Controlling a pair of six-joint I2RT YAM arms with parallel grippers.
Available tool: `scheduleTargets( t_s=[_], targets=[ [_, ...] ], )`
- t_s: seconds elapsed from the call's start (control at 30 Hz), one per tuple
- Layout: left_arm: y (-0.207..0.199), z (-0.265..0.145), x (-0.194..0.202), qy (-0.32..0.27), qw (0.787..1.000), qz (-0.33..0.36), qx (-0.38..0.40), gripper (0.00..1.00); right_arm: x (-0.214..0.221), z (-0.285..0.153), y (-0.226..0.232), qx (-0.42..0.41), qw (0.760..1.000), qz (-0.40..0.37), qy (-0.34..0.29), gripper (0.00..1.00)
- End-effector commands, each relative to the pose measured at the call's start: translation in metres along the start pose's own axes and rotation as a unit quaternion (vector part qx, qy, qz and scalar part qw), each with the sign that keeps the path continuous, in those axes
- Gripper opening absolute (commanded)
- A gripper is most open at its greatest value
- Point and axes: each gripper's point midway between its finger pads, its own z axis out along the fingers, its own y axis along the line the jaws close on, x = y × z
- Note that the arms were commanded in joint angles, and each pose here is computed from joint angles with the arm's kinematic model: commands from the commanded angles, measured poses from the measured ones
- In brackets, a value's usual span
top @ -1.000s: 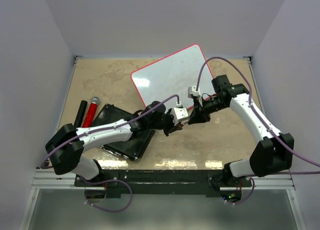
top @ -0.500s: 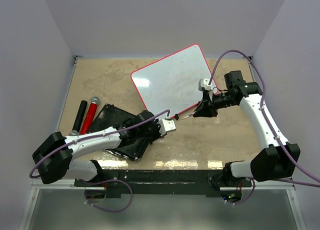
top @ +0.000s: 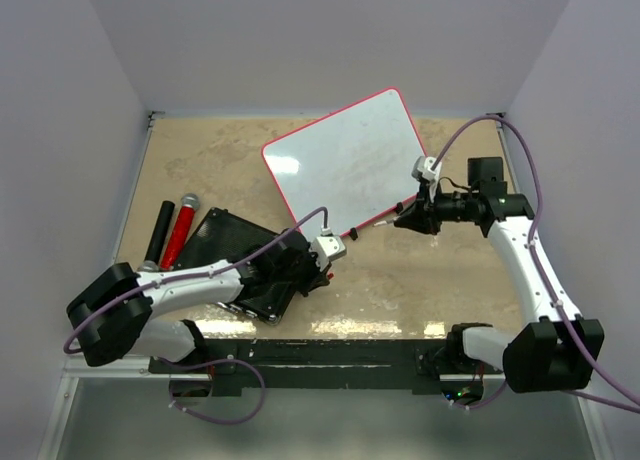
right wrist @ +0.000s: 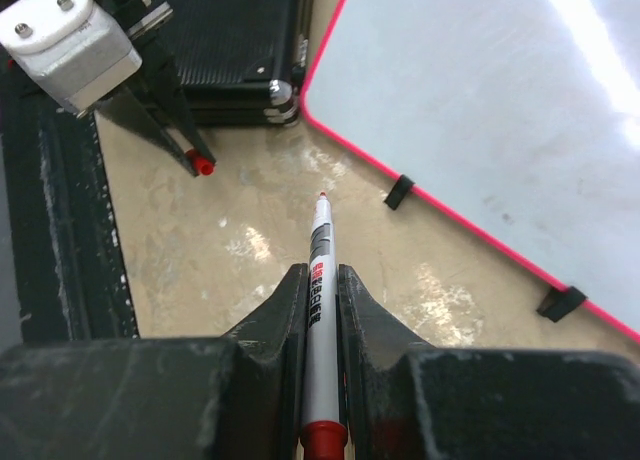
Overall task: Write a sentence on the whiteboard
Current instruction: Move the pen cap to the center of the board, then pick up the whiteboard from the center of the board.
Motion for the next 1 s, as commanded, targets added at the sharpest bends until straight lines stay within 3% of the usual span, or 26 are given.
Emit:
scheduleTargets(
  t_s=[0.0,0.13,0.23,0.5,0.6,0.73,0.87,0.97],
  targets=[
    [0.000,0.010,-0.011,-0.025,0.996,-0.087,-0.025,0.04,-0.026,-0.012,-0.020,0.053,0.997,-0.023,-0.047,0.00],
    [0.013,0.019,0.002,-0.003,0.988,-0.132,-0.082,0.28,-0.026,-0.014,-0.018,0.055,0.997,-0.020,-0.052,0.00],
    [0.013,0.021,0.002,0.000,0.985,-0.149,-0.090,0.39,-0.025,-0.013,-0.015,0.051,0.997,-0.021,-0.054,0.00],
    [0.025,-0.007,-0.050,-0.072,0.979,-0.146,-0.124,0.56,-0.020,-0.020,-0.022,0.068,0.996,-0.012,-0.055,0.00],
    [0.029,-0.031,-0.079,-0.117,0.974,-0.141,-0.136,0.68,-0.018,-0.022,-0.023,0.072,0.996,-0.013,-0.055,0.00],
    [0.046,-0.077,-0.113,-0.192,0.950,-0.183,-0.165,1.00,-0.019,-0.023,-0.020,0.068,0.996,-0.020,-0.058,0.00],
    [0.069,-0.148,-0.157,-0.295,0.922,-0.201,-0.153,1.00,-0.019,-0.023,-0.018,0.062,0.996,-0.030,-0.061,0.00],
    [0.080,-0.189,-0.161,-0.306,0.916,-0.173,-0.193,1.00,-0.019,-0.022,-0.014,0.053,0.996,-0.037,-0.065,0.00]
  ],
)
